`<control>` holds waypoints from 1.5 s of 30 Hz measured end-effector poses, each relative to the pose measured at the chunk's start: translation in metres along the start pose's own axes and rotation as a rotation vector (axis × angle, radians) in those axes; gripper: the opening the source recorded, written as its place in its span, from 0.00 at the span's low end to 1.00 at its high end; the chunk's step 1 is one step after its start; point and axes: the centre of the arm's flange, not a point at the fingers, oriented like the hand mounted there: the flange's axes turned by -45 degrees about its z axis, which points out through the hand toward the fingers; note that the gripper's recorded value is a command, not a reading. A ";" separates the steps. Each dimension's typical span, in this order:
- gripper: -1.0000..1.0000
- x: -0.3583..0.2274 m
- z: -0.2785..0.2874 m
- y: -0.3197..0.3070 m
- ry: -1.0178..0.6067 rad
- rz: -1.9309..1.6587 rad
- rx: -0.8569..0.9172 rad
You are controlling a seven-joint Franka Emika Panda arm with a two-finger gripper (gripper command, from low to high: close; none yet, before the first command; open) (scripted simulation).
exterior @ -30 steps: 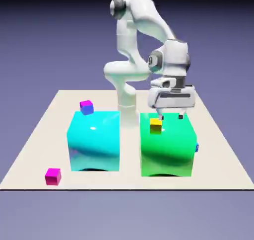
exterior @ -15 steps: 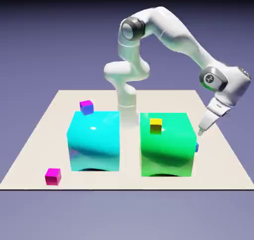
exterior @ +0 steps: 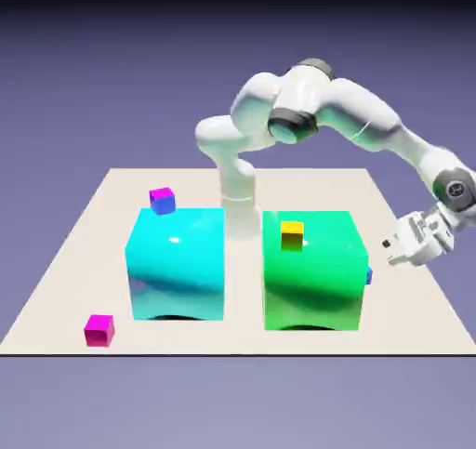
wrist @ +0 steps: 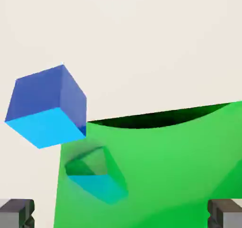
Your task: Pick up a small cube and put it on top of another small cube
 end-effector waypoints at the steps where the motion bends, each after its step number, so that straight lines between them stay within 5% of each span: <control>1: 0.50 0.010 0.004 -0.012 -0.035 -0.028 -0.028; 9: 0.50 0.056 0.079 -0.054 -0.163 -0.130 -0.157; 10: 0.00 0.057 0.087 -0.054 -0.163 -0.131 -0.157; 16: 0.00 0.044 0.028 -0.045 -0.138 -0.097 -0.125; 24: 0.00 -0.058 0.050 0.193 0.223 0.470 0.244; 32: 0.00 -0.244 0.186 0.390 0.472 1.022 0.467; 45: 0.00 -0.223 0.386 0.377 0.204 0.741 0.539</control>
